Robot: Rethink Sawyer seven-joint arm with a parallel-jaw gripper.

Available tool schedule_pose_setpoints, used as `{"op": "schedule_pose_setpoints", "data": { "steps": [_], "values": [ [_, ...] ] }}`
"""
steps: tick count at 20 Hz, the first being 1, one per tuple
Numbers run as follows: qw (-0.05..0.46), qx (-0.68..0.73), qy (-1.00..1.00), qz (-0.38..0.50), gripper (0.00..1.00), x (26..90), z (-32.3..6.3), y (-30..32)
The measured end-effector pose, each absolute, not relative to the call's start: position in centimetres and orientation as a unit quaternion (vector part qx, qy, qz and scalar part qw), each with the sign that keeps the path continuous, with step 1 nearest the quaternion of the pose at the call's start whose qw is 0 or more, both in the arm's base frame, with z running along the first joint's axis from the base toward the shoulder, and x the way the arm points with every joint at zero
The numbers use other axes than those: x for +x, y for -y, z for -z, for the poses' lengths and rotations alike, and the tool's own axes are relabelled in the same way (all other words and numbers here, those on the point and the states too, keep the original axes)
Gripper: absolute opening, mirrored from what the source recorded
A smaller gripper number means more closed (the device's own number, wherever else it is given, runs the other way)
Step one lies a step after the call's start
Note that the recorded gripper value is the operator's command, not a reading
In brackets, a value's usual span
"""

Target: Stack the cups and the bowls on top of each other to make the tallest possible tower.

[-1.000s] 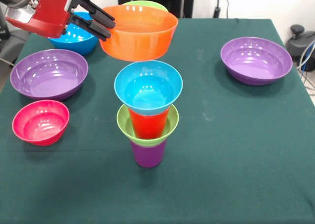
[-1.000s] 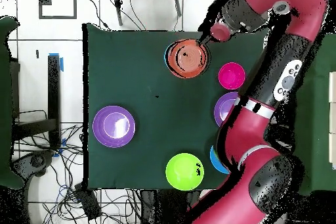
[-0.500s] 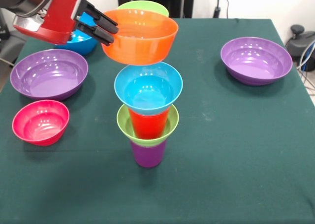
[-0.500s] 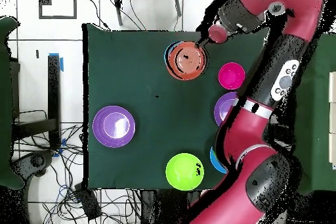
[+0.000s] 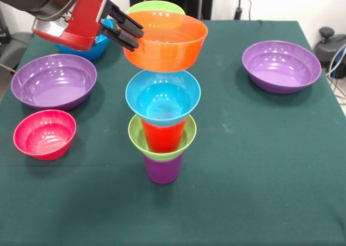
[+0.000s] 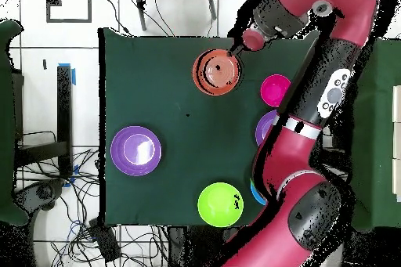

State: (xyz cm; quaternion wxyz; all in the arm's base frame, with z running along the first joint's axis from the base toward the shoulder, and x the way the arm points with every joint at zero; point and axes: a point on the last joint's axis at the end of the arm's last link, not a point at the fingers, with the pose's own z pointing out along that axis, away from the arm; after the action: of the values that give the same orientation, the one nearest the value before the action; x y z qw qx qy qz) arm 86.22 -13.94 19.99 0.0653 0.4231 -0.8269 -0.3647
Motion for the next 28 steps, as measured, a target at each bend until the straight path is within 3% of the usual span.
{"op": "schedule_pose_setpoints", "data": {
  "steps": [28],
  "values": [
    [0.067,0.407,0.833,0.369,0.00,86.29,-19.12,14.81]
  ]
}}
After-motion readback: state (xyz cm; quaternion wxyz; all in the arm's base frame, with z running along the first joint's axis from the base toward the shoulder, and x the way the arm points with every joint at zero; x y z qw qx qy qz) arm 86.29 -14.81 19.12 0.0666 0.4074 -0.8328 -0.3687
